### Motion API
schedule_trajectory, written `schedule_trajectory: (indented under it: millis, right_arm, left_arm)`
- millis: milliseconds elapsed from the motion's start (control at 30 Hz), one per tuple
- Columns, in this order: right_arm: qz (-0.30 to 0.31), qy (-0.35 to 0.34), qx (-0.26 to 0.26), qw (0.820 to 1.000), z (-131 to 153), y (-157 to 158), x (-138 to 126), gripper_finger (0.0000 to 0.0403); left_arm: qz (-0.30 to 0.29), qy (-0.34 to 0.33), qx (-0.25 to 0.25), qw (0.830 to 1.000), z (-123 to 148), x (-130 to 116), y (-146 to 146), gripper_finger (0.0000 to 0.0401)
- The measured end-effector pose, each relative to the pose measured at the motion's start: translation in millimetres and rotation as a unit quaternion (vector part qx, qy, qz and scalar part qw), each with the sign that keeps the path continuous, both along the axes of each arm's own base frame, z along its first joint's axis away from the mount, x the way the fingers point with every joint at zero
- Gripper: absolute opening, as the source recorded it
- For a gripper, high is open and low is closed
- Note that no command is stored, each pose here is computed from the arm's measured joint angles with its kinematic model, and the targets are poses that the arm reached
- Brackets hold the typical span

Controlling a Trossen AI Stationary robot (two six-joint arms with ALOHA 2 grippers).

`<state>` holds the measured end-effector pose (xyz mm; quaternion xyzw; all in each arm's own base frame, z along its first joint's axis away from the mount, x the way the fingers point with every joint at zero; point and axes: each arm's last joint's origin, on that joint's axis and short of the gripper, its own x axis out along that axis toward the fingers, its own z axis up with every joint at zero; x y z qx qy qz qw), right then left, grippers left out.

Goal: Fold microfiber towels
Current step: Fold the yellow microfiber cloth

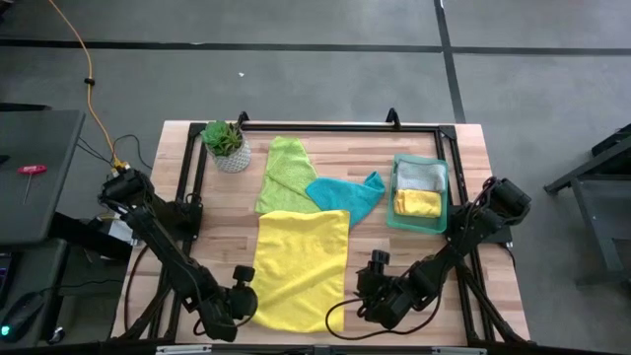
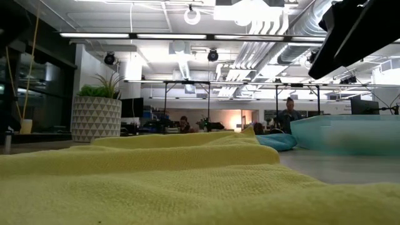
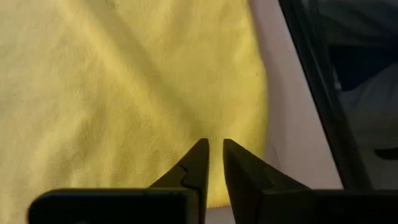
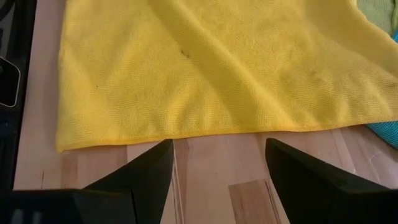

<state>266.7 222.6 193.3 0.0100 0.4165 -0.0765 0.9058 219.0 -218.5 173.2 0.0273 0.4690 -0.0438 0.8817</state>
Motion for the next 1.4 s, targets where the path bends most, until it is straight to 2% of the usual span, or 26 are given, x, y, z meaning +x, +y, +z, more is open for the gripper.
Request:
schedule_trajectory:
  millis: [200, 467, 633, 833, 1000, 1100, 1400]
  right_arm:
    - [0.0, 0.0, 0.0, 1.0, 0, 0, 0, 0.0248]
    - [0.0, 0.001, -0.001, 1.0, 0, 0, 0, 0.0248]
    - [0.0, 0.001, -0.001, 1.0, 0, 0, 0, 0.0248]
    - [-0.005, -0.006, -0.009, 1.0, 0, -1, 0, 0.0248]
    - [-0.005, -0.006, -0.011, 1.0, 0, -1, 0, 0.0248]
    - [-0.006, -0.006, -0.012, 1.0, 0, -1, 0, 0.0248]
    - [-0.005, -0.008, -0.017, 1.0, 0, -1, 0, 0.0248]
  left_arm:
    - [-0.002, 0.02, 0.014, 1.0, -3, -3, 2, 0.0088]
    - [0.0, 0.094, -0.061, 0.994, -6, -30, -19, 0.0139]
    - [0.042, 0.097, -0.09, 0.99, -6, -41, -27, 0.0142]
    - [0.099, 0.089, -0.105, 0.985, -9, -32, -22, 0.0143]
    - [0.111, 0.104, -0.143, 0.978, -21, -20, -18, 0.0143]
    - [0.132, 0.126, -0.146, 0.972, -30, -17, -13, 0.0143]
    - [0.13, 0.127, -0.164, 0.97, -30, -5, -7, 0.0143]
